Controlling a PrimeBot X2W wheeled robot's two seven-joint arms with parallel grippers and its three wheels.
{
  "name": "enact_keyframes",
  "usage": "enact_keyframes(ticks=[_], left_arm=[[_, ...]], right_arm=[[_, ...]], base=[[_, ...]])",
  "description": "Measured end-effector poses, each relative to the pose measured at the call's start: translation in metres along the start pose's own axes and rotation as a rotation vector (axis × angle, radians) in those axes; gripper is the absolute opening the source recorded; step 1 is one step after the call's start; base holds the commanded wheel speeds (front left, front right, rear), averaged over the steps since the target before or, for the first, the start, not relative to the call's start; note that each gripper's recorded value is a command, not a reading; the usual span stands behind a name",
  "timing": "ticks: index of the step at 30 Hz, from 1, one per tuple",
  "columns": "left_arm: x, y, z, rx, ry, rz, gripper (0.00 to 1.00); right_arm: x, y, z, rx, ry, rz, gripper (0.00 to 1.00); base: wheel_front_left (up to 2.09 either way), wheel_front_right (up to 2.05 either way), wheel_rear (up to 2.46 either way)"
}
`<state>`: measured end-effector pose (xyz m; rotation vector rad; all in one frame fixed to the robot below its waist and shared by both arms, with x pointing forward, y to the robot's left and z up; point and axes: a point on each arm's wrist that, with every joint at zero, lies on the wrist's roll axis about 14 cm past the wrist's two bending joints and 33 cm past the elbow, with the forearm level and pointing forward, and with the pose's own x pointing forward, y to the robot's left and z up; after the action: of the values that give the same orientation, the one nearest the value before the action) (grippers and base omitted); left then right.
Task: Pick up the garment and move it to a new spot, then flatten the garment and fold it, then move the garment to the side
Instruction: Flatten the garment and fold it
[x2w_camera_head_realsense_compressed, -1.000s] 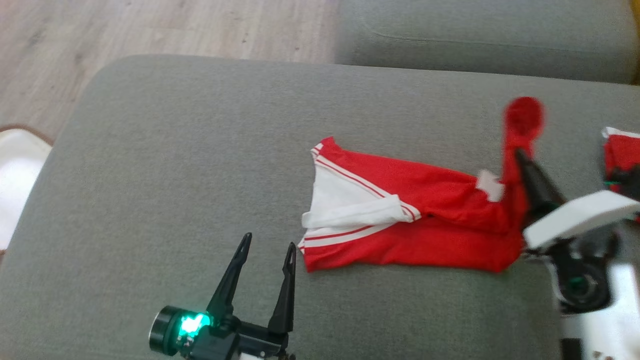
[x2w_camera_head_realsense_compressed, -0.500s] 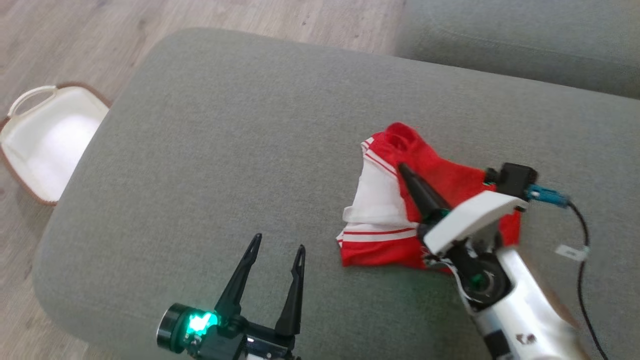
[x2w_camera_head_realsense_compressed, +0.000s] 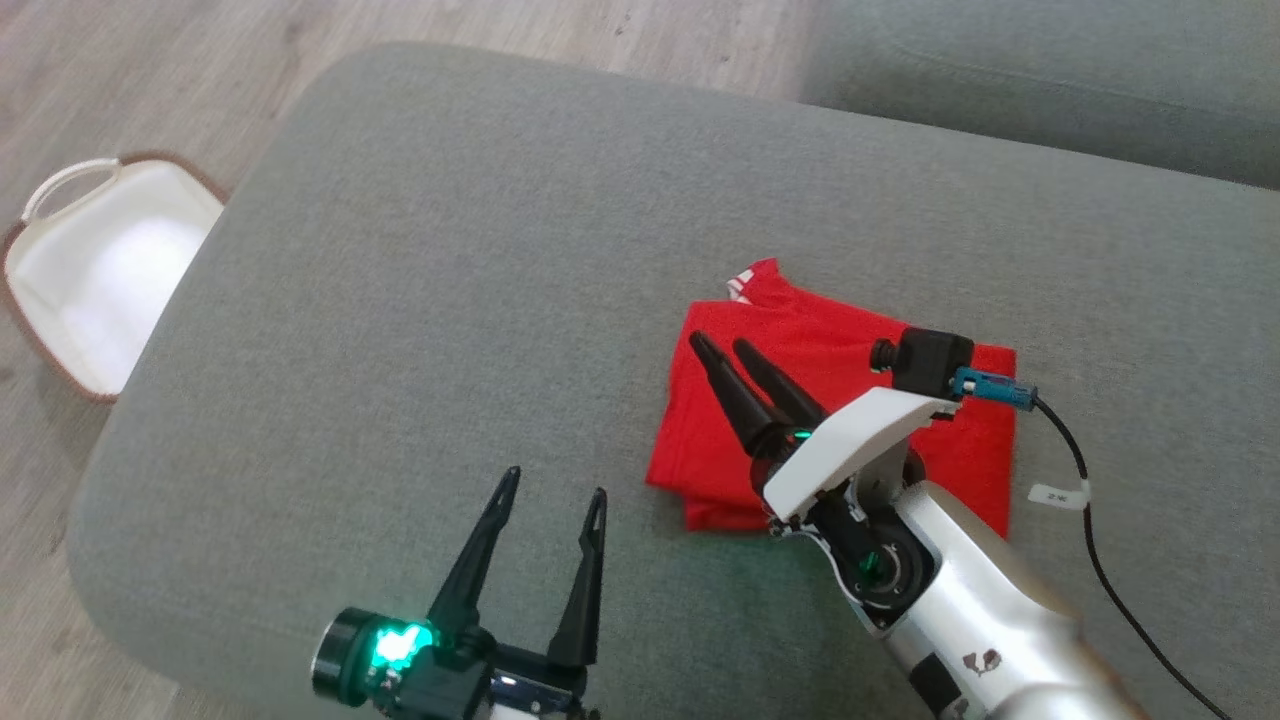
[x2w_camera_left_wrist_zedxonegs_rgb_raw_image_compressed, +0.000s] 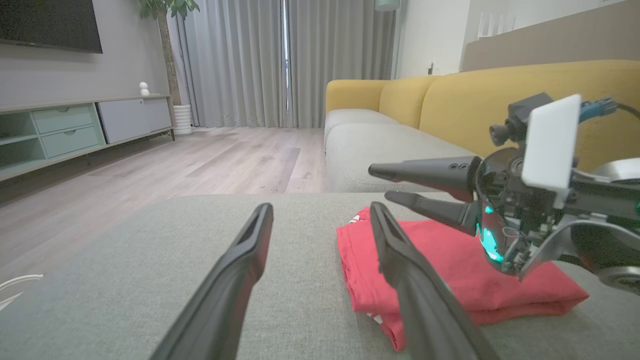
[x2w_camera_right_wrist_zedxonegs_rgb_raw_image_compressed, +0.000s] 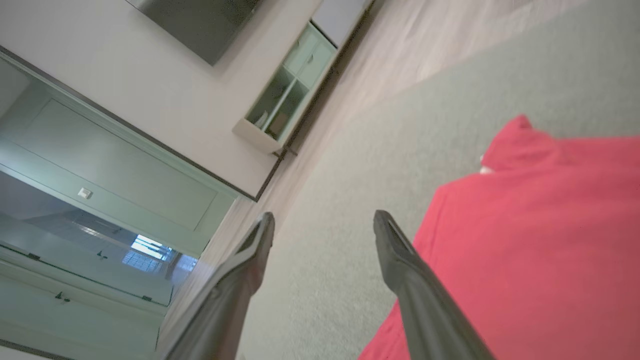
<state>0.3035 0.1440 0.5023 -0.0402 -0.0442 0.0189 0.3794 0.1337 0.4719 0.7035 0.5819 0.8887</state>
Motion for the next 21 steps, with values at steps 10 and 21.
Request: enact_keyframes(ticks=[10,21], left_arm=[[0.002,0.004,0.012,-0.042,-0.049,0.016,1.0],[0.0,-0.013,0.031,-0.074,-0.117,-0.05,1.0]], right_arm=[[-0.077,-0.025,0.081,-0.343,-0.403,-0.123,1.0],[-0.208,-0.061,0.102,-0.637,-0.599,-0.464,1.0]], base=[[0.0,0.0,0.0],[0.0,0.0,0.0]])
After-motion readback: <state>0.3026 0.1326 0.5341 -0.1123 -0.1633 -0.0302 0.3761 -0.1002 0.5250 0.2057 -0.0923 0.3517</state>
